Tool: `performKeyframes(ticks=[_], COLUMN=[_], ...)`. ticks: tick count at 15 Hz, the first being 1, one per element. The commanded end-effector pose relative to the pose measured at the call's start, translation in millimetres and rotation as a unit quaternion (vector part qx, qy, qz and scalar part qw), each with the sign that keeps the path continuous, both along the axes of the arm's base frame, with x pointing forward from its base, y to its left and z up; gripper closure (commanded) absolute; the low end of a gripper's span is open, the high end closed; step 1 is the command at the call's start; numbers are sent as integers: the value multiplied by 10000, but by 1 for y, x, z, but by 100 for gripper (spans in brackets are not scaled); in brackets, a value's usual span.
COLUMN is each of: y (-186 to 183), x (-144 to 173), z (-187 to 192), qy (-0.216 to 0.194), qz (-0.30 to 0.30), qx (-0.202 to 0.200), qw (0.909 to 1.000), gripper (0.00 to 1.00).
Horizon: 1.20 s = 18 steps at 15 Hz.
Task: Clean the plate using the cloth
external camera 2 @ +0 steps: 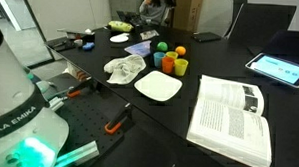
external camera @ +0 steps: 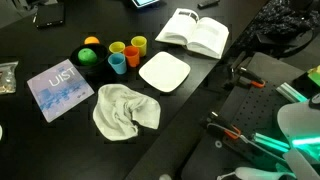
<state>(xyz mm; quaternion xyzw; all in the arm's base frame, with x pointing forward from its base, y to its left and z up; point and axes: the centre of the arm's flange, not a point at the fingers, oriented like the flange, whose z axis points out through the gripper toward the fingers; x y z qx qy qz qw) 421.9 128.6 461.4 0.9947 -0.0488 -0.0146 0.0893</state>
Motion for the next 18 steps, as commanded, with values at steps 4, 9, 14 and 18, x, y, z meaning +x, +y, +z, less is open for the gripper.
performKeyframes(ticks=[4,9,14,18], y=[1,1,1,1], x=[2,2,2,2], z=[6,6,6,6], qy=[-62,-63,-63,-63], qz=[5,5,5,5], qx=[15,16,16,16], qw=[10000,10000,10000,10000], gripper=[0,0,0,0])
